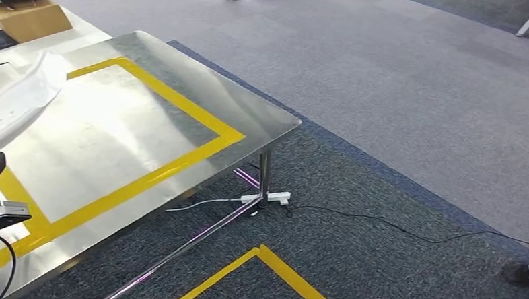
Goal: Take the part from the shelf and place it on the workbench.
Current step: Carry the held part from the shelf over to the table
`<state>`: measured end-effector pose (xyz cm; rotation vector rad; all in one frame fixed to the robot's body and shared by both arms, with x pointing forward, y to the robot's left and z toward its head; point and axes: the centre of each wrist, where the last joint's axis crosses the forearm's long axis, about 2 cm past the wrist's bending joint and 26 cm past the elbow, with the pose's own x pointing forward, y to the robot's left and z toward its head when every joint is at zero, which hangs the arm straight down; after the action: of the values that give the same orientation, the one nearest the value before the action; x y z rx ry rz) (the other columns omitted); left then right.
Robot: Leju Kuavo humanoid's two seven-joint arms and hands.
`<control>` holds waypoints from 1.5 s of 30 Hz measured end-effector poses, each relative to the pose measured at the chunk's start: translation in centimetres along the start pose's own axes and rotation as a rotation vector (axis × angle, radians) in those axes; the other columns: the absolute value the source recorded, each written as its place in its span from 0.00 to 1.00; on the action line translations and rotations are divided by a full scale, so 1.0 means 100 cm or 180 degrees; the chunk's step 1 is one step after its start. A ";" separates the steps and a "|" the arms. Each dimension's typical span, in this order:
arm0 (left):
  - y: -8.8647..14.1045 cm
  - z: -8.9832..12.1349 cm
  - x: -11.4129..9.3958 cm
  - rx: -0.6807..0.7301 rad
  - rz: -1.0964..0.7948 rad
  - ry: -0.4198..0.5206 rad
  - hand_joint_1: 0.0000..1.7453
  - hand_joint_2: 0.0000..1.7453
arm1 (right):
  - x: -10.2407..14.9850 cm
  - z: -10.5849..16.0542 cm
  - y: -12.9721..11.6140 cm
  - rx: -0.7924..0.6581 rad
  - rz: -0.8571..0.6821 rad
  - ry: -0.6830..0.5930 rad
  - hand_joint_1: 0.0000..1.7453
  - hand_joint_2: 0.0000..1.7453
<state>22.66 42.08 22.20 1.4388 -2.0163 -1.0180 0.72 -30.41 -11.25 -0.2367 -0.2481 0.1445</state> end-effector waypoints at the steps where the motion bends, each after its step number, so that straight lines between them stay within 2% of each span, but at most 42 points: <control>1: 0.000 0.000 0.000 -0.0001 0.0005 0.0001 1.00 1.00 | -0.001 0.000 0.000 0.0001 0.0001 0.0005 0.00 0.00; 25: -0.001 0.007 -0.001 -0.0015 0.0016 0.0013 1.00 1.00 | -0.001 0.001 0.004 0.0017 0.0024 0.0004 0.00 0.00; 45: -0.005 0.015 0.006 -0.0039 0.0086 0.0102 1.00 1.00 | -0.003 0.001 0.002 0.0011 0.0052 0.0009 0.00 0.00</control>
<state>21.68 41.88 20.86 1.4089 -1.9983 -0.9882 0.39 -30.21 -11.27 -0.2354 -0.2432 0.1609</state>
